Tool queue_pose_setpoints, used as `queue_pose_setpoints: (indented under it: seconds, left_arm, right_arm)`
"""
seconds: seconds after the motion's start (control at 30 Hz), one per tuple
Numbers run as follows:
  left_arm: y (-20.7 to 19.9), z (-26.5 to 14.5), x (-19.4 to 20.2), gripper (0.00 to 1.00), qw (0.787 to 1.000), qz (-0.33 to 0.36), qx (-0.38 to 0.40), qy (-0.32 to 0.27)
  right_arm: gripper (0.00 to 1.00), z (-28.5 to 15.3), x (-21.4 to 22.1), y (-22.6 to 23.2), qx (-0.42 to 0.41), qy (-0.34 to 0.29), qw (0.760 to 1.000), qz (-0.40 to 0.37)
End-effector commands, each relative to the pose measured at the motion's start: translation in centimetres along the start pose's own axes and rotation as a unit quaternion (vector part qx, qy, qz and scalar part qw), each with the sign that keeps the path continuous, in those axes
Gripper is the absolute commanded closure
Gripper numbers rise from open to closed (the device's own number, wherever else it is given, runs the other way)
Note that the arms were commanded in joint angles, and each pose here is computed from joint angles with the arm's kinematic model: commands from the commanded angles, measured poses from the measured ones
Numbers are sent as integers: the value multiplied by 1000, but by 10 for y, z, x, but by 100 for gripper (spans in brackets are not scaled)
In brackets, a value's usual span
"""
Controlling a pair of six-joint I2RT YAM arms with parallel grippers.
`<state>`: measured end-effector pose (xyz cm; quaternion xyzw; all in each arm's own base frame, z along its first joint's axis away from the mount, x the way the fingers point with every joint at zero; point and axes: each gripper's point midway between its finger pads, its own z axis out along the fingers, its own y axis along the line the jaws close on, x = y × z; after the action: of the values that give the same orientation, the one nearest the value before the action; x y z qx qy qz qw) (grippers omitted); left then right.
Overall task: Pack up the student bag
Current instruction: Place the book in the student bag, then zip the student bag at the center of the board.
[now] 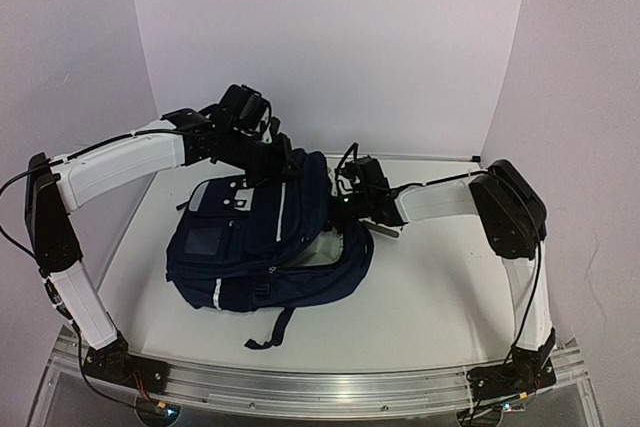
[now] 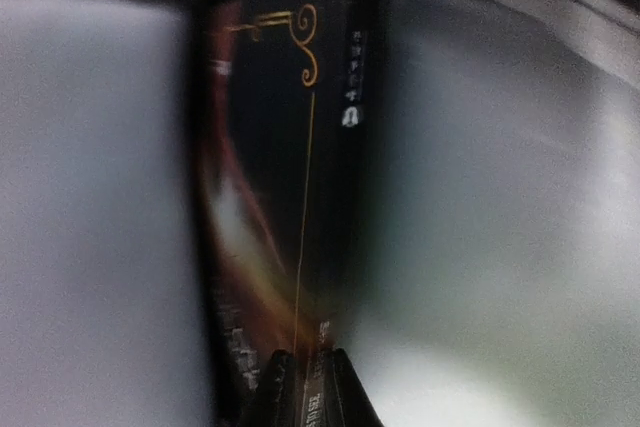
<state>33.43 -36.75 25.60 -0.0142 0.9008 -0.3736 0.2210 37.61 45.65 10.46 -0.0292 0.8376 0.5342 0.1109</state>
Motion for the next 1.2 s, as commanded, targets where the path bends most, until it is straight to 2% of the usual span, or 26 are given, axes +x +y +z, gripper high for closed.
queue_pose_setpoints:
  seconds: [0.0,0.07,0.17,0.23,0.27,0.3,0.33,0.4,0.5,0.63,0.73,0.87,0.9,1.03,1.17]
  left_arm:
    - [-15,-17,-6,100,999,2,31,-21]
    - [3,-17,0,100,1000,-3,-6,-14]
    - [25,-9,11,99,999,-3,-49,7]
    - [35,1,22,84,997,2,-65,36]
    - [36,5,25,75,996,5,-68,48]
    - [38,9,28,60,995,6,-73,60]
    - [41,13,31,51,994,7,-80,71]
    - [42,12,32,42,994,7,-85,73]
    - [45,1,30,35,994,4,-93,59]
    - [65,-17,39,33,990,-18,-128,51]
    - [82,-36,48,30,987,-44,-150,38]
    - [86,-62,53,3,990,-70,-124,-1]
    - [80,-68,53,1,992,-69,-105,-9]
    - [77,-82,56,0,994,-46,-96,-8]
    - [93,-99,60,0,990,-45,-135,-13]
  right_arm:
    - [63,-29,-25,55,-73,-24,995,-56]
    - [52,-50,-30,47,-63,-29,996,-56]
    - [45,-89,-36,35,-35,-38,996,-67]
    - [43,-113,-35,30,-17,-45,996,-76]
    - [43,-124,-32,28,-6,-45,996,-82]
    - [43,-132,-29,28,2,-46,995,-91]
    - [42,-141,-25,25,11,-48,994,-99]
    - [41,-158,-20,31,24,-57,989,-134]
    - [38,-179,-5,25,66,-62,980,-175]
    - [36,-198,20,23,83,-56,973,-210]
    - [30,-207,42,28,90,-52,965,-240]
    - [20,-214,69,43,85,-43,958,-272]
    - [18,-216,73,43,86,-40,956,-277]
    - [17,-217,84,51,96,-25,941,-324]
    - [20,-195,102,68,78,-6,944,-319]
